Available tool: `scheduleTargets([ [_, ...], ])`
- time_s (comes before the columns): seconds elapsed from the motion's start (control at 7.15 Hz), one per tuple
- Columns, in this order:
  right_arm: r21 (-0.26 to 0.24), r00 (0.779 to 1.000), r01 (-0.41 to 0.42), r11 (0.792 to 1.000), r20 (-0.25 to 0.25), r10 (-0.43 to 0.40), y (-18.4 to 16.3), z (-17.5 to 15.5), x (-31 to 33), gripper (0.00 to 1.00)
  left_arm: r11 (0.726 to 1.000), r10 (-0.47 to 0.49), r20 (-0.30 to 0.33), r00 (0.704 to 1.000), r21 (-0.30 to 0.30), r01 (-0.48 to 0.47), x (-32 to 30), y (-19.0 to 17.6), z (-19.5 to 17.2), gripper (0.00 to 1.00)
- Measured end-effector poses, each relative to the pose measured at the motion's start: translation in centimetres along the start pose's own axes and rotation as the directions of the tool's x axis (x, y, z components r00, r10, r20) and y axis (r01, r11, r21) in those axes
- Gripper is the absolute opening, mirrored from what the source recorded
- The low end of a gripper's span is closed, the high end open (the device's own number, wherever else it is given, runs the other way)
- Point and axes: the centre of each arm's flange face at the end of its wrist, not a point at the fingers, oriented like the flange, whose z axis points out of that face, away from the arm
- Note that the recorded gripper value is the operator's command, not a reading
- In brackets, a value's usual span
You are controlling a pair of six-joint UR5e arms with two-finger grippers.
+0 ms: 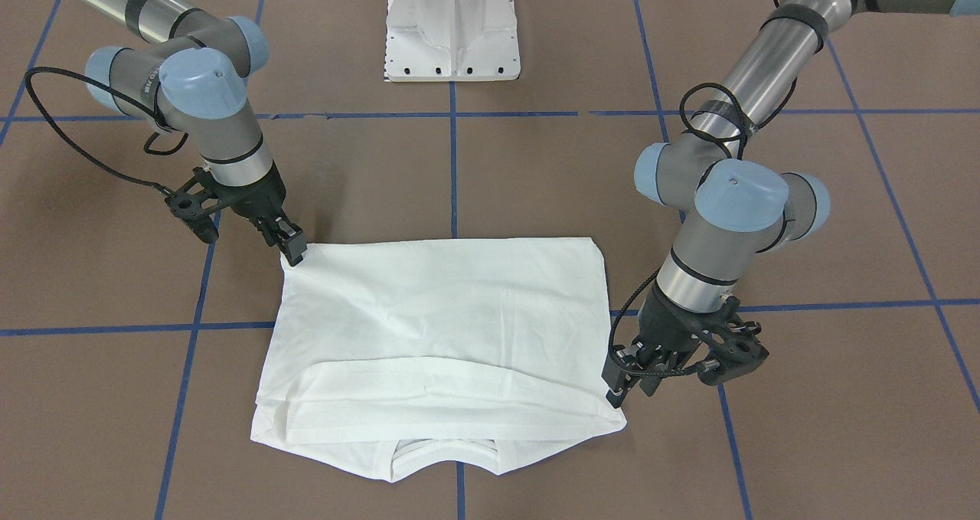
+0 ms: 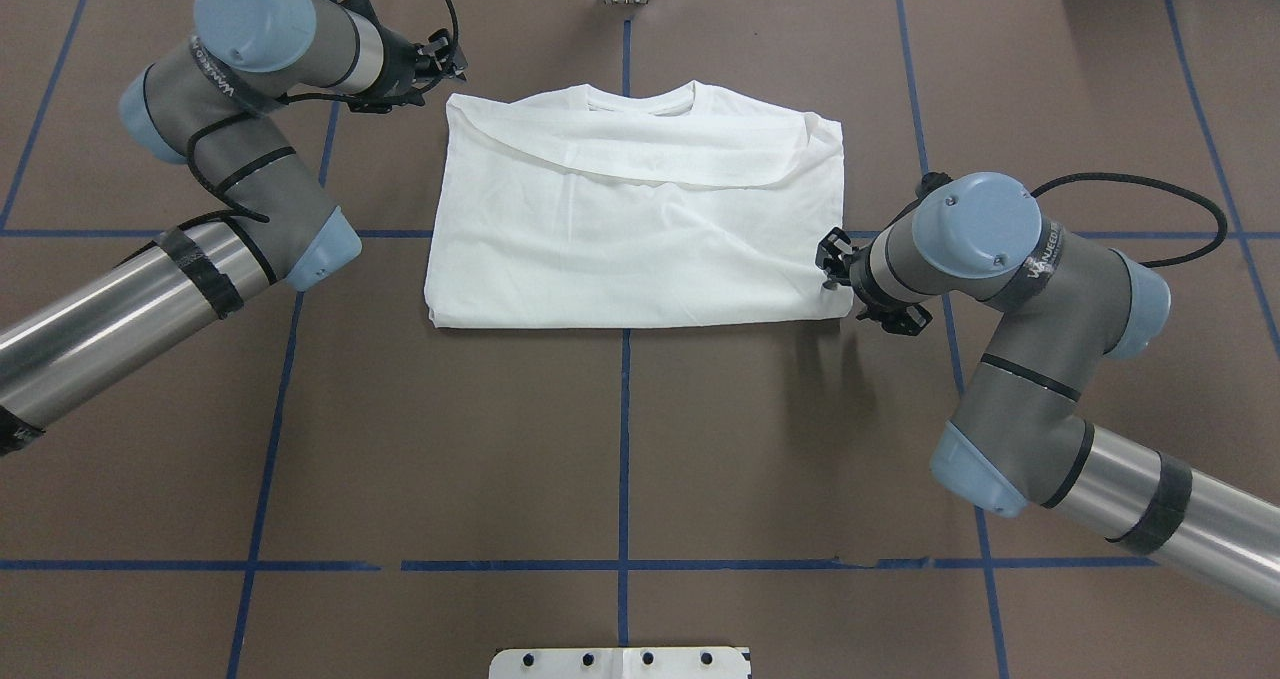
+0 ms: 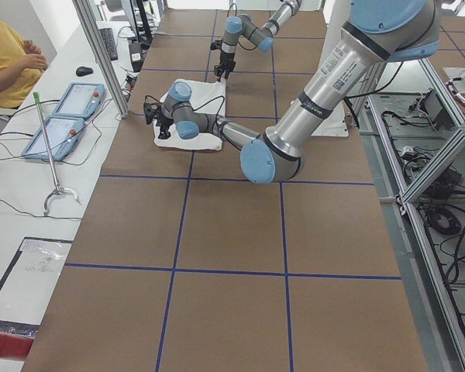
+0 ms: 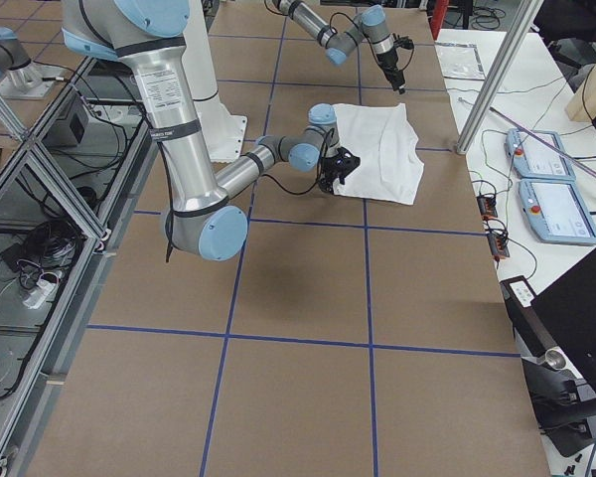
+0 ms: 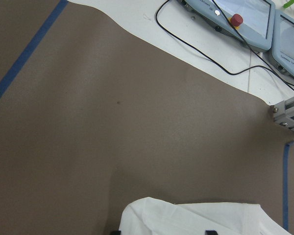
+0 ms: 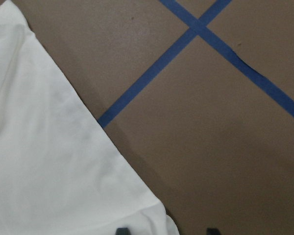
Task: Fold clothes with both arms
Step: 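Move the right gripper to the folded shirt's corner nearest it and grasp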
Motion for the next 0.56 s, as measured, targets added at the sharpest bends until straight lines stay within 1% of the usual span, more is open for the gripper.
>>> scheduleTargets([
  [0.28,-0.001,1.000,-0.024,1.000,0.000,0.024,0.1,0.2,-0.3,0.00,1.000,0.001,-0.004,1.000,0.001,-0.001,0.2,0.0,-0.2,0.65],
  [0.42,-0.008,1.000,-0.026,1.000,0.009,0.026,0.2,-0.5,-0.3,0.00,1.000,0.001,-0.006,1.000,0.001,-0.001,0.3,0.0,-0.3,0.65],
  [0.56,-0.038,0.999,-0.026,0.999,0.024,0.027,0.7,-2.3,0.7,0.00,1.000,0.002,-0.010,1.000,0.001,-0.002,0.5,0.0,-0.5,0.65],
])
